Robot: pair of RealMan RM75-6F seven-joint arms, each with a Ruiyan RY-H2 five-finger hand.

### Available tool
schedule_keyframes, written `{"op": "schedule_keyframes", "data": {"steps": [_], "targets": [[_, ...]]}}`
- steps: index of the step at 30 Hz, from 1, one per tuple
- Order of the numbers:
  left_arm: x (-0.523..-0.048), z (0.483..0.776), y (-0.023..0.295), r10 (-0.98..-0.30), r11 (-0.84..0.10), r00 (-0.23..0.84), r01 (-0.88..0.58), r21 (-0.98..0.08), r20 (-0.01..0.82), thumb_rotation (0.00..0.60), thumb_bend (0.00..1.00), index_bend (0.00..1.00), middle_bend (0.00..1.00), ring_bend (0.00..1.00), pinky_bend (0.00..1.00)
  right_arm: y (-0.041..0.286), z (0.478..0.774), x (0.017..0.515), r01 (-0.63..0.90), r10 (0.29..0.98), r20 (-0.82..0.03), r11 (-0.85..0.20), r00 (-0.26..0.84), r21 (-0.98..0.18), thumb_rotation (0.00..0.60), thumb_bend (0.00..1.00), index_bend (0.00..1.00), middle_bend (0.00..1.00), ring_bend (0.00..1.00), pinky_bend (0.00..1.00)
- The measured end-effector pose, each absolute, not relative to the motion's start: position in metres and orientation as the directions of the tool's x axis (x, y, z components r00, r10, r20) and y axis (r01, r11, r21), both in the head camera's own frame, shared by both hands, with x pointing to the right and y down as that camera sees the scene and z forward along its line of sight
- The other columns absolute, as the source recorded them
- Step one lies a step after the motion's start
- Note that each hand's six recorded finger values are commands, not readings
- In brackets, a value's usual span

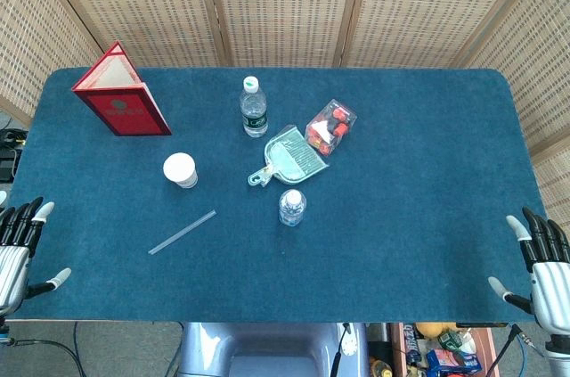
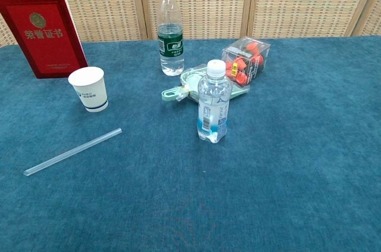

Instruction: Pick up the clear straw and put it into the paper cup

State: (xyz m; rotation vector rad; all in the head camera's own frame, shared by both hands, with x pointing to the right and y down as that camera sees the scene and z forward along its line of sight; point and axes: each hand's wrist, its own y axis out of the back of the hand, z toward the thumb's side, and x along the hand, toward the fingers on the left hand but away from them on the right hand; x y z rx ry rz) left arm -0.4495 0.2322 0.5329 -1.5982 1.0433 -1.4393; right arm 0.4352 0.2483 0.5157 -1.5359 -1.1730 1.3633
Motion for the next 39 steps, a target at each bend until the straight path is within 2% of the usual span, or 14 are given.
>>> {"op": "schedule_keyframes", "data": {"steps": [7, 9, 11, 14, 17, 23, 32, 39], "targets": [[-0.449, 0.536, 0.231, -0.91, -0.414, 0.05, -0.102, -0.904, 0.411, 0.6, 0.15, 0.0, 0.0, 0.0, 0.0, 0.249, 0.517, 0.435, 0.15, 0.953, -0.302, -0.3, 0.009, -0.942, 0.6, 0.0, 0.0, 0.0, 0.0, 0.0], [-0.447, 0.537, 0.23, -0.907, -0.421, 0.072, -0.116, -0.9, 0.415, 0.6, 0.18, 0.0, 0.0, 0.0, 0.0, 0.248, 0.516, 0.436, 0.153, 0.952, -0.305, -0.302, 0.006, -0.941, 0.6, 0.0, 0.0, 0.0, 0.0, 0.0], [-0.442, 0.539, 0.23, -0.901, -0.433, 0.105, -0.145, -0.889, 0.422, 0.6, 0.41, 0.0, 0.0, 0.0, 0.0, 0.249, 0.516, 0.436, 0.152, 0.952, -0.307, -0.304, 0.004, -0.941, 0.6, 0.0, 0.0, 0.0, 0.0, 0.0], [-0.433, 0.546, 0.227, -0.88, -0.472, 0.178, -0.224, -0.853, 0.44, 0.6, 0.69, 0.0, 0.0, 0.0, 0.0, 0.249, 0.517, 0.435, 0.153, 0.95, -0.312, -0.309, 0.006, -0.939, 0.6, 0.0, 0.0, 0.0, 0.0, 0.0], [-0.42, 0.561, 0.222, -0.836, -0.544, 0.263, -0.284, -0.789, 0.481, 0.6, 0.78, 0.0, 0.0, 0.0, 0.0, 0.248, 0.517, 0.436, 0.154, 0.949, -0.314, -0.311, 0.003, -0.938, 0.6, 0.0, 0.0, 0.0, 0.0, 0.0], [-0.394, 0.599, 0.21, -0.729, -0.679, 0.395, -0.306, -0.668, 0.559, 0.6, 0.84, 0.0, 0.0, 0.0, 0.0, 0.248, 0.519, 0.437, 0.156, 0.946, -0.323, -0.319, -0.001, -0.935, 0.6, 0.0, 0.0, 0.0, 0.0, 0.0], [-0.347, 0.646, 0.191, -0.648, -0.762, 0.471, -0.396, -0.513, 0.599, 0.6, 0.86, 0.0, 0.0, 0.0, 0.0, 0.246, 0.521, 0.439, 0.16, 0.941, -0.337, -0.331, -0.008, -0.93, 0.6, 0.0, 0.0, 0.0, 0.0, 0.0], [-0.312, 0.682, 0.177, -0.606, -0.791, 0.494, -0.459, -0.405, 0.624, 0.6, 0.86, 0.0, 0.0, 0.0, 0.0, 0.245, 0.524, 0.441, 0.166, 0.937, -0.35, -0.343, -0.016, -0.925, 0.6, 0.0, 0.0, 0.0, 0.0, 0.0]]}}
